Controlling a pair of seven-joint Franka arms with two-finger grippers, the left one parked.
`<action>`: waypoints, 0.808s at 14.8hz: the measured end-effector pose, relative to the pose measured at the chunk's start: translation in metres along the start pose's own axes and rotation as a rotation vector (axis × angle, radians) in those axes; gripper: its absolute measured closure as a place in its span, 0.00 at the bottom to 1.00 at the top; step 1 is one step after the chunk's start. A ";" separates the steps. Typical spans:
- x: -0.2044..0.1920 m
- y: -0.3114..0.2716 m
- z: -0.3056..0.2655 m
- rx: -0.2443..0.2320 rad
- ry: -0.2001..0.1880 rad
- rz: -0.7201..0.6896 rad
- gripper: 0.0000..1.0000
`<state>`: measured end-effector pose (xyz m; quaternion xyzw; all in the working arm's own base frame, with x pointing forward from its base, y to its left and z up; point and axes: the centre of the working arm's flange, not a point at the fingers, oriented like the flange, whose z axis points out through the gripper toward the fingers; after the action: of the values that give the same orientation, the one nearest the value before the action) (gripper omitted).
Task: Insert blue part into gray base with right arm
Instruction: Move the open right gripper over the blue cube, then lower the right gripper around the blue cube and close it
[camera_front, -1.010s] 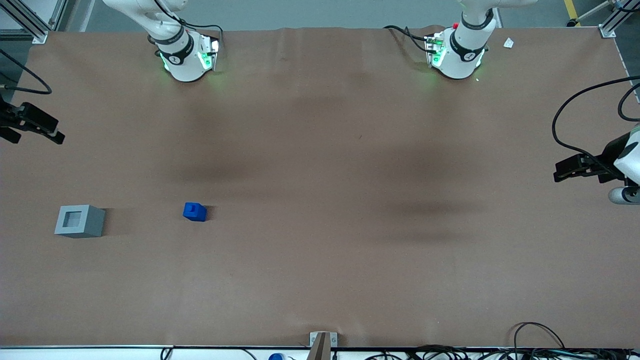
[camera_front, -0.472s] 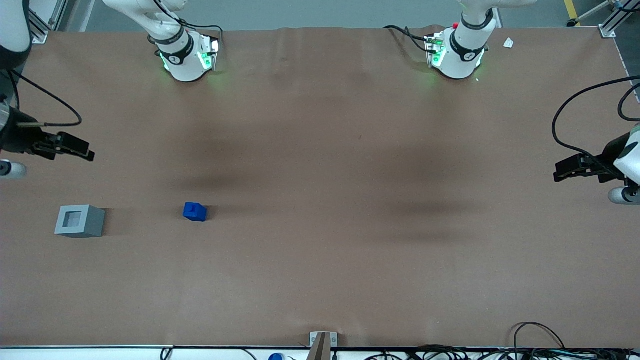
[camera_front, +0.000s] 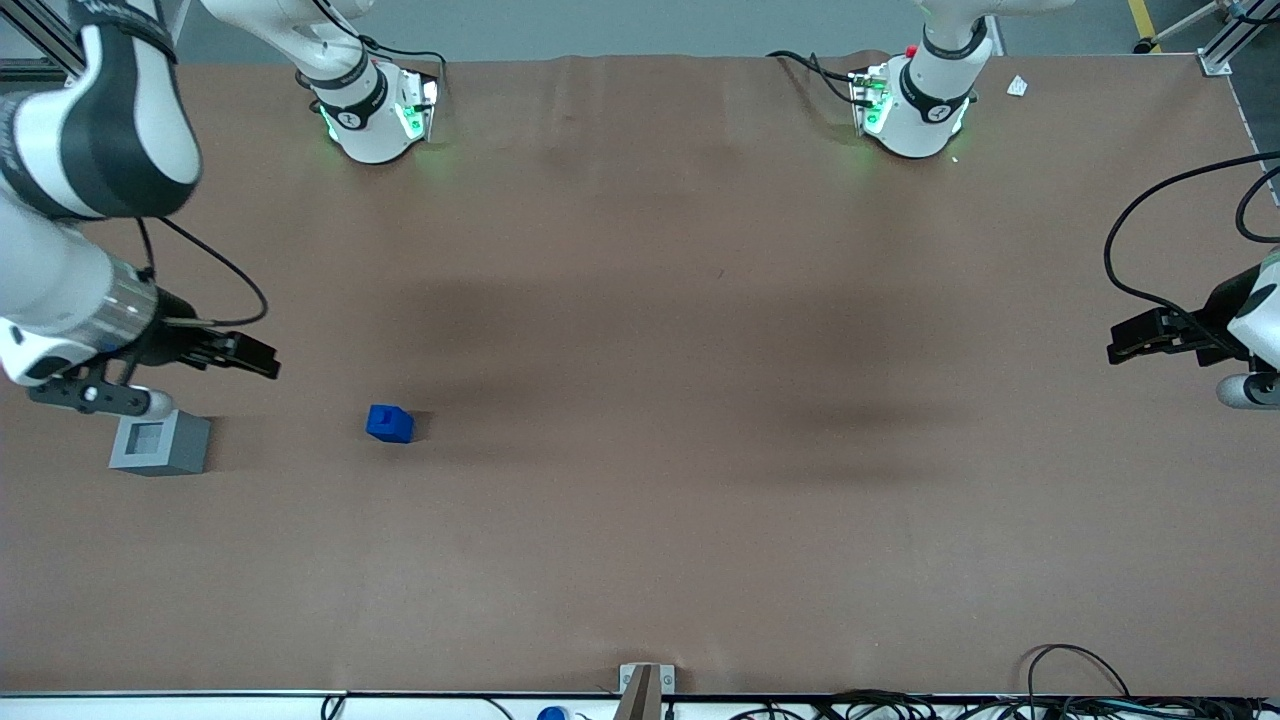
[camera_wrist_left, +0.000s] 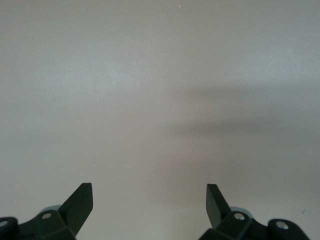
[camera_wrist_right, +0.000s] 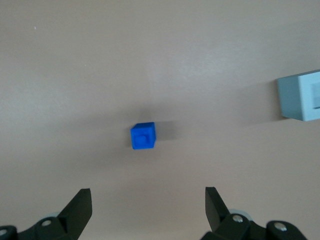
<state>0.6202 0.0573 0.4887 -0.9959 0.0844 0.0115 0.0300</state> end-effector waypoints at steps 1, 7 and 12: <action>0.003 -0.009 0.013 -0.002 -0.003 0.004 0.00; 0.009 -0.036 0.110 -0.007 0.014 -0.005 0.00; 0.000 -0.044 0.182 -0.047 0.033 -0.055 0.00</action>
<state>0.6241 0.1119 0.3101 -0.9984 0.0570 -0.0040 0.0054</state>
